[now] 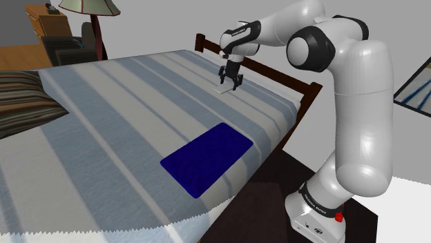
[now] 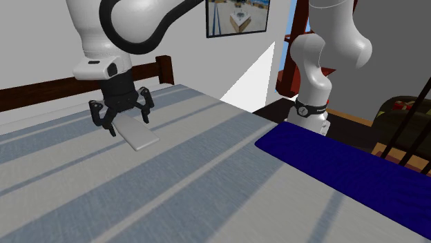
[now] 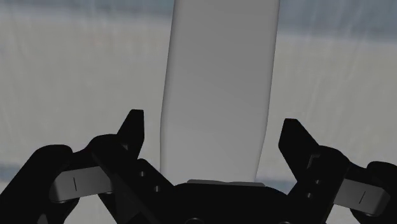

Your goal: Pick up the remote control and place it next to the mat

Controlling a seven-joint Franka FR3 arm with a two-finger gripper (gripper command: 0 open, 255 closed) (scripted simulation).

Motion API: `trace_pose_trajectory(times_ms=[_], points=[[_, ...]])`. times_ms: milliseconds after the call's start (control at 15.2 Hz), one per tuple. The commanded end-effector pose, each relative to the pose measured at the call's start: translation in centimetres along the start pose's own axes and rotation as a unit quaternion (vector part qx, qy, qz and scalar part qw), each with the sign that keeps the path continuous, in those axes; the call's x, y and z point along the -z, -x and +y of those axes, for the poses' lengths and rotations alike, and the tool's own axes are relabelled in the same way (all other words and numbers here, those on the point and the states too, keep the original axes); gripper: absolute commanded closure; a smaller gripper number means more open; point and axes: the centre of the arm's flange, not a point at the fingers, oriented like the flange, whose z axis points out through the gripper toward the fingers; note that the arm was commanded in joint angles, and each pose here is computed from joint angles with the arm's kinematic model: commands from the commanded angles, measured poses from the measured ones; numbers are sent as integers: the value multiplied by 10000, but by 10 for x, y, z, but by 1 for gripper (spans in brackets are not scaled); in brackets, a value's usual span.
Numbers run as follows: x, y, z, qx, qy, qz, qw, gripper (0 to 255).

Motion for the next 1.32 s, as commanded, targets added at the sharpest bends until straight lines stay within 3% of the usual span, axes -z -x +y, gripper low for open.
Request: trace_pose_trajectory(times_ms=[0,198,264,858,1254], points=[[0,0,0,0,1,0,10000,0],[0,0,0,0,1,0,10000,0],[0,0,0,0,1,0,10000,255],[0,0,0,0,1,0,10000,255],[31,0,0,0,1,0,10000,255]])
